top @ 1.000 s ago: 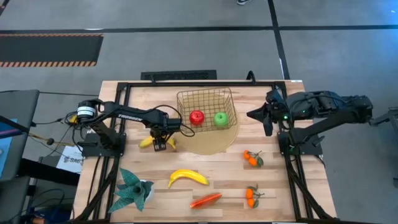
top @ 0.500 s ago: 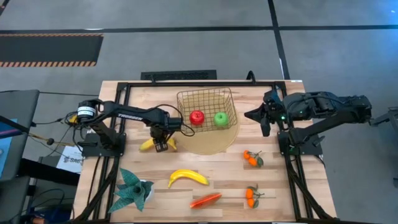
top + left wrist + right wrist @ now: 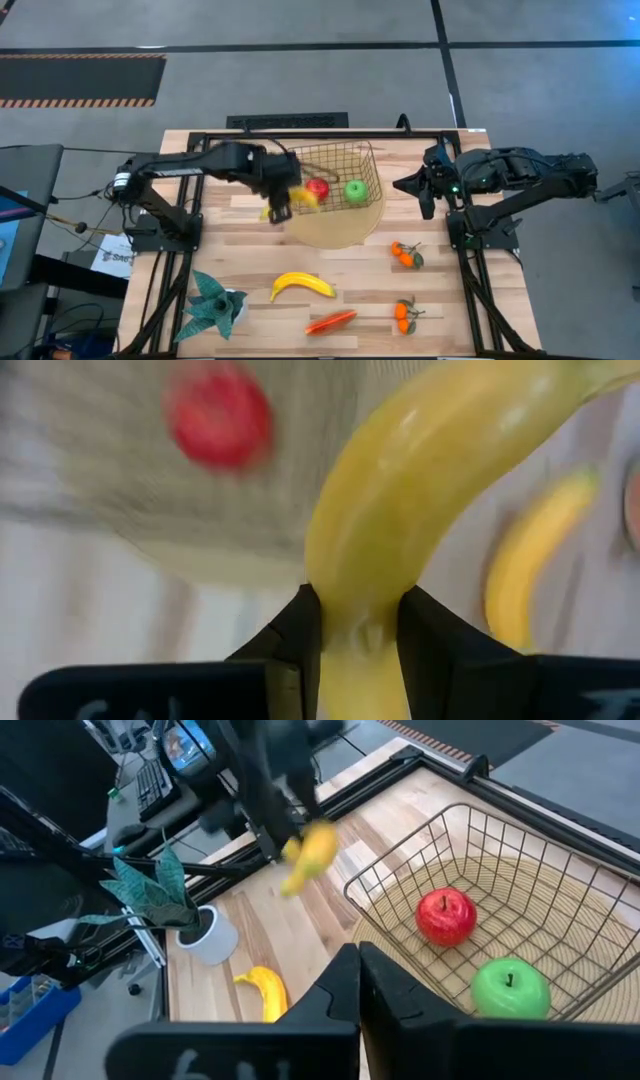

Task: Build produce basket
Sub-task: Put the banana into the basket

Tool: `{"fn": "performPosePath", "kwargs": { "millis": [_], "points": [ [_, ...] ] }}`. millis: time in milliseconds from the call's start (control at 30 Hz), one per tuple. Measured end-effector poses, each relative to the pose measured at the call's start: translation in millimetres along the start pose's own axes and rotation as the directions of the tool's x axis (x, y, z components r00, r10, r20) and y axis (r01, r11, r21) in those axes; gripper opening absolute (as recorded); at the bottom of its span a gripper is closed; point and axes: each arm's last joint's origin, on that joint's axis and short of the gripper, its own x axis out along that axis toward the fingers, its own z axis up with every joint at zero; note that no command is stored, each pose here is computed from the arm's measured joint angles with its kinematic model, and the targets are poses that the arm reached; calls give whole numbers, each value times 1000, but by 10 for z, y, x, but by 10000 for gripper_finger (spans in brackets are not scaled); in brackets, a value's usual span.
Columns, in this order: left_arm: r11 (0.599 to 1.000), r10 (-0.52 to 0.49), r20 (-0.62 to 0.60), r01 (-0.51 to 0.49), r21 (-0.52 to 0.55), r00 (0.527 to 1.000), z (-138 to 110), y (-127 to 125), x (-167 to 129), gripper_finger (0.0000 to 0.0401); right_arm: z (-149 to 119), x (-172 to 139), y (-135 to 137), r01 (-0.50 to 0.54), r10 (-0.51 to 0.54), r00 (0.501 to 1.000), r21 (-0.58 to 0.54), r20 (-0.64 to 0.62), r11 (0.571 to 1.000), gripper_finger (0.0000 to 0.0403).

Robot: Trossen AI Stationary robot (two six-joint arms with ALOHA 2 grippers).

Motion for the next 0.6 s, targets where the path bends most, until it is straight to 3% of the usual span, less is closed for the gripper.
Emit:
{"fn": "performPosePath", "kwargs": {
  "millis": [133,300,467,600],
  "points": [
    [991,126,223,-134,23,967,237,70,-384,71,0,0,0,0,0,1000,-4,0,1000,14],
    [986,143,439,-166,13,887,479,258,-586,71,3,1,-4,2,-2,1000,-6,1,1000,17],
    [980,162,523,-197,13,837,641,488,-569,71,3,1,-4,2,-2,1000,-6,2,1000,14],
    [976,169,506,-215,33,846,787,639,-342,71,3,2,-3,2,-2,1000,-6,2,1000,14]
  ]
}}
